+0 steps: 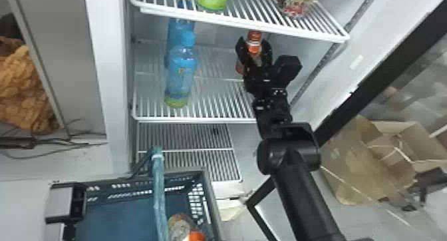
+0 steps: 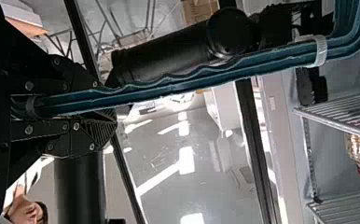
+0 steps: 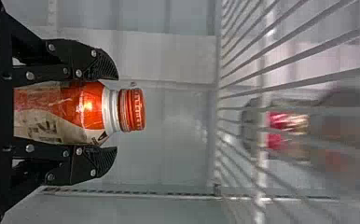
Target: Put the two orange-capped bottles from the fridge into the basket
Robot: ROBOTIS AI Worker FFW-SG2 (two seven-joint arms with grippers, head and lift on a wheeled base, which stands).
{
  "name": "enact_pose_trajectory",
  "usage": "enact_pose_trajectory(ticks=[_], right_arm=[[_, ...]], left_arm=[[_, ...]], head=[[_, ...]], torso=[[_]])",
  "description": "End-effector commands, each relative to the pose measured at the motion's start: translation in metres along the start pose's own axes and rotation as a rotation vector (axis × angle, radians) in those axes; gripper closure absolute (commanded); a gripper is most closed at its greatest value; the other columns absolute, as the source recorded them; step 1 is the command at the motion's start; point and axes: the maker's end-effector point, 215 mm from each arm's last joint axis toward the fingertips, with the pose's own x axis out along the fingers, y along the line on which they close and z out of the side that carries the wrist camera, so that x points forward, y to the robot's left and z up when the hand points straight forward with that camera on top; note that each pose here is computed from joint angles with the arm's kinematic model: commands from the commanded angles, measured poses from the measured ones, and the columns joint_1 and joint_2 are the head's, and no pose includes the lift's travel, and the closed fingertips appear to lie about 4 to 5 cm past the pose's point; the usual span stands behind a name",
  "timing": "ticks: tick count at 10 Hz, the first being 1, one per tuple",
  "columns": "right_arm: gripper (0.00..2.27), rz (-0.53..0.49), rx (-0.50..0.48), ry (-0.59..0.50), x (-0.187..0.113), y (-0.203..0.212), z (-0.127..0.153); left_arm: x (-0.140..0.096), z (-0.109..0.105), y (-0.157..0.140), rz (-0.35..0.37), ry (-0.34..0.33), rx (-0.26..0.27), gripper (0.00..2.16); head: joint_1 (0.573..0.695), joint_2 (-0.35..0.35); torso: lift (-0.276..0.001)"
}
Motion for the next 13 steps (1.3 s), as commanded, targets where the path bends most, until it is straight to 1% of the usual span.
enact_pose_trajectory(ticks=[1,2,5,9,11,12,13], right_arm=[[0.82,0.020,0.015,-0.007,-0.019,0.007,0.011],[0.82,0.038,0.025,-0.012,-0.033,0.011,0.016],[0.82,0.114,0.055,0.020,-0.083,0.039,0.035],[0.82,0.175,0.118,0.101,-0.152,0.060,0.055],[0.82,0.222,0.194,0.137,-0.189,0.080,0.076],[0.82,0.272,0.236,0.164,-0.207,0.099,0.087],[0.82,0.319,0.266,0.179,-0.225,0.119,0.106]], left_arm=[[0.000,-0.001,0.000,0.000,-0.002,-0.003,1.19],[0.000,0.000,0.000,-0.001,-0.004,-0.002,1.19],[-0.001,0.000,0.001,0.001,-0.005,-0.004,1.19],[-0.001,-0.002,0.001,0.001,0.000,-0.007,1.19],[-0.001,-0.001,0.001,0.003,0.001,-0.004,1.19],[-0.001,0.000,0.001,0.004,0.001,-0.001,1.19],[-0.001,0.000,0.001,0.004,0.001,0.001,1.19]], head=[[0.695,-0.350],[0.695,-0.350],[0.695,-0.350],[0.695,-0.350],[0.695,-0.350],[0.695,-0.350],[0.695,-0.350]], torso=[[-0.235],[-0.235],[-0.235],[-0.235],[-0.235],[-0.235],[-0.235]])
